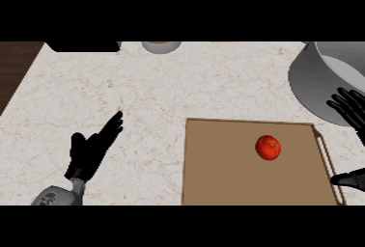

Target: Pick the tomato from the tray and place it in the pot

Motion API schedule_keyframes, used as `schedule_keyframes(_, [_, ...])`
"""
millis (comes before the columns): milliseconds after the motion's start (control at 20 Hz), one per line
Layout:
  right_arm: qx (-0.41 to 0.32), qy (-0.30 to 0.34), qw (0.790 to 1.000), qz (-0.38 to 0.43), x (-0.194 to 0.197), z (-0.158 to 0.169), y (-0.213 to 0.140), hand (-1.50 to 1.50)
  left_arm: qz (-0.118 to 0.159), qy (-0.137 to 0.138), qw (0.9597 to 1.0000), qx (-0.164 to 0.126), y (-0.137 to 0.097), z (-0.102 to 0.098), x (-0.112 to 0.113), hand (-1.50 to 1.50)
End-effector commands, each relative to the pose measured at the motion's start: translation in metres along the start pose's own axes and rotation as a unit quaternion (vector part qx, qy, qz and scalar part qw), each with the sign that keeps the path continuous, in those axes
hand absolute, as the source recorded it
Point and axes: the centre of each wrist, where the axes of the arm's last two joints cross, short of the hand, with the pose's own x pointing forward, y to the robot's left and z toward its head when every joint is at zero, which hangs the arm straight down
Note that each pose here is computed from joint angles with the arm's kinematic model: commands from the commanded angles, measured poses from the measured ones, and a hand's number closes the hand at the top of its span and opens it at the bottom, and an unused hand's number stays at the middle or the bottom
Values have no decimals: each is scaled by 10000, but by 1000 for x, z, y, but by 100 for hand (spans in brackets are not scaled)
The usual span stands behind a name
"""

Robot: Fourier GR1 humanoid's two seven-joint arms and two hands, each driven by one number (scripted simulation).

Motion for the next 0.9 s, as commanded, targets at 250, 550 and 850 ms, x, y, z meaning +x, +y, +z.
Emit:
schedule_keyframes(250, [795, 1365, 9870, -296, 5, -46, 0, -150, 22, -26, 10000, -91, -9, -18, 4, 0])
schedule_keyframes(550, [1976, 1992, 9591, 365, -33, -47, 25, -150, -64, -65, 9998, -186, -5, 4, 2, 0])
schedule_keyframes(850, [1971, 2135, 9554, 517, -82, -51, 31, -150, -17, -16, 9999, -116, 12, -2, 6, 0])
